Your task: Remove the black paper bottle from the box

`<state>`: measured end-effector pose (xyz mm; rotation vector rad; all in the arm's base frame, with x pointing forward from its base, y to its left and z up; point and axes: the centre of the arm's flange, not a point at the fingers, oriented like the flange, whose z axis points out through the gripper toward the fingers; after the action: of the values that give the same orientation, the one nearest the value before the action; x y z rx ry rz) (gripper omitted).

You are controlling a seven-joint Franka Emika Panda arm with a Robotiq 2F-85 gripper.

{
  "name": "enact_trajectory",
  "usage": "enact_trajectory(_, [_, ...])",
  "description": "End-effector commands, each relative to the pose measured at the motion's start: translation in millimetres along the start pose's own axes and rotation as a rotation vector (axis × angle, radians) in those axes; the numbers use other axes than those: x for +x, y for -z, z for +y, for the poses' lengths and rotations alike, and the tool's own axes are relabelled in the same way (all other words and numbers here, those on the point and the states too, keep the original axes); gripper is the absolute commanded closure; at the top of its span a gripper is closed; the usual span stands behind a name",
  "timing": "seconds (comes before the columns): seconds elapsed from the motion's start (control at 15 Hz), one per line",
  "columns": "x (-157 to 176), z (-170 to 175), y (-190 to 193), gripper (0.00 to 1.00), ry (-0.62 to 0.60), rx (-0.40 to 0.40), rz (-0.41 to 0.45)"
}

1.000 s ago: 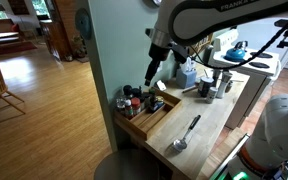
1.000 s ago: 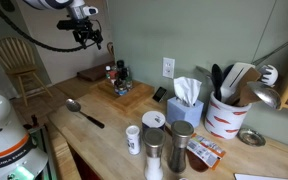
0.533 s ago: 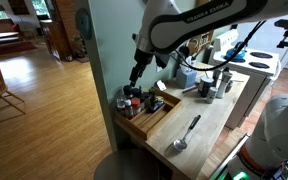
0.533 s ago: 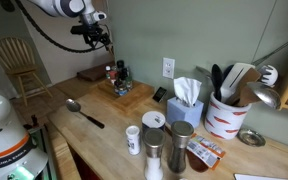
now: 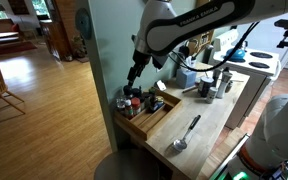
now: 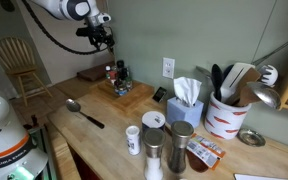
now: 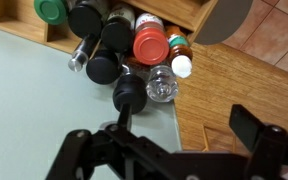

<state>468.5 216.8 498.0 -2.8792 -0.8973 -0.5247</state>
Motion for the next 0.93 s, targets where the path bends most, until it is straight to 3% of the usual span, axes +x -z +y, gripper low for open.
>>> enact_trajectory(0.0, [8.2,4.0,-25.3,0.0,-0.025,0.025,0.003])
enact_trajectory(0.47, [15.6,17.8,-76.1,0.0,-0.115,-0.031,0.103])
enact_trajectory(0.87, [8.4,33.8,-95.5,0.0,-0.177,-0.098,0.095])
